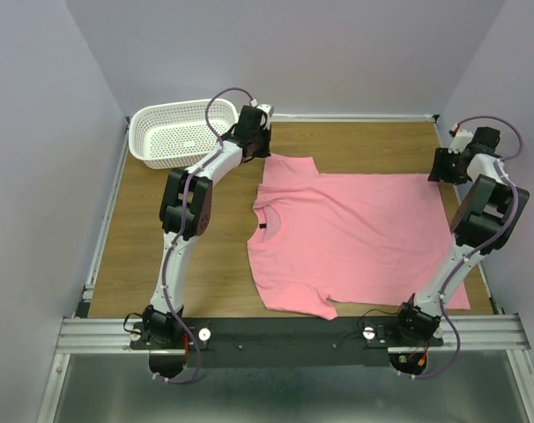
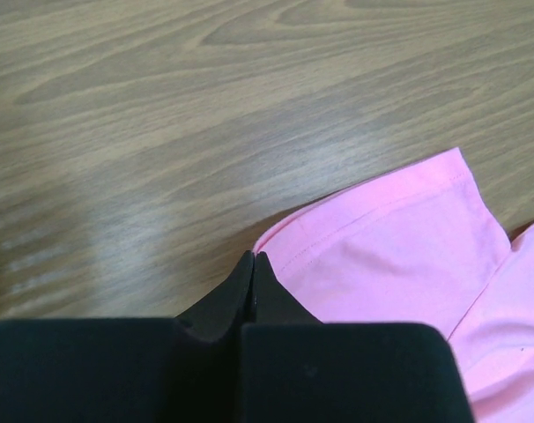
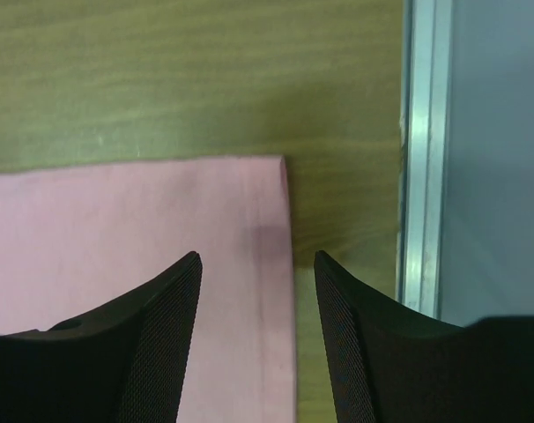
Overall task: Fold and stack the t-shirts
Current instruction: Flatten the tshirt out
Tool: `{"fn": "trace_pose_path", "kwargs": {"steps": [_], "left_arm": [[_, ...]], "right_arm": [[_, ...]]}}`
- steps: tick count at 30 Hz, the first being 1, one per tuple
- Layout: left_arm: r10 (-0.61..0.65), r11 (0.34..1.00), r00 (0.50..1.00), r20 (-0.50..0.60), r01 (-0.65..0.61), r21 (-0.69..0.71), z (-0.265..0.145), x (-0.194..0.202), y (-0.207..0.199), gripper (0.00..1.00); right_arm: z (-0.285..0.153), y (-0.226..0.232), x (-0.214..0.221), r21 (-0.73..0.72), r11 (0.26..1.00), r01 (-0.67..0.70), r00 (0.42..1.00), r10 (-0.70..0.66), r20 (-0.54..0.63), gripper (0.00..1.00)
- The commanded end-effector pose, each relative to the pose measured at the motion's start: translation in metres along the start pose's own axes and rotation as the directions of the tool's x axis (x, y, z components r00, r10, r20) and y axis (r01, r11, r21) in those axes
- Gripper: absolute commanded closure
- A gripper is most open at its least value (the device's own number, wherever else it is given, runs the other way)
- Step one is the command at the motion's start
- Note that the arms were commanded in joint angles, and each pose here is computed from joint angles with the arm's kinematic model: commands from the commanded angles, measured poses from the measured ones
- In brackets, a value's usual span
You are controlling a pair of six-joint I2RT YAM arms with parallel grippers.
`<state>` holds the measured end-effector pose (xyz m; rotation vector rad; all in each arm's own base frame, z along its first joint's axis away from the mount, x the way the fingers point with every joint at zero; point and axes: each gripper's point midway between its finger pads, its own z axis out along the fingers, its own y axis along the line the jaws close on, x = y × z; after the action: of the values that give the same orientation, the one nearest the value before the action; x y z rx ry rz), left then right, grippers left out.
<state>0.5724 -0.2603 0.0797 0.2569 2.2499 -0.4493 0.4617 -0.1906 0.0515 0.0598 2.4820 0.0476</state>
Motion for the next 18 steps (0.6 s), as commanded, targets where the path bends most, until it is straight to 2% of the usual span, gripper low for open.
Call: {"fn": "trace_pose_path", "kwargs": {"steps": [1,11,18], "left_arm": [[0.007,1.0,1.0,0.029,-0.007,0.03,-0.015,-0.014,-0.006,1.0],[0.01,0.999,1.0,0.008,-0.011,0.035,-0.013,-0.004,-0.005,1.0],[0.005,0.999,1.0,0.003,-0.005,0.039,-0.013,-0.002,-0.004,1.0]], "right_arm": [[0.017,-0.019,-0.021,0.046,0.999,-0.007,0.999,0.006,0.035,0.39],[0.049,-0.018,-0.01,-0.01,1.0,-0.006,1.0,0.006,0.008,0.47],[0.06,-0.017,-0.006,-0.031,0.999,-0.012,1.0,0.012,-0.003,0.63]]}}
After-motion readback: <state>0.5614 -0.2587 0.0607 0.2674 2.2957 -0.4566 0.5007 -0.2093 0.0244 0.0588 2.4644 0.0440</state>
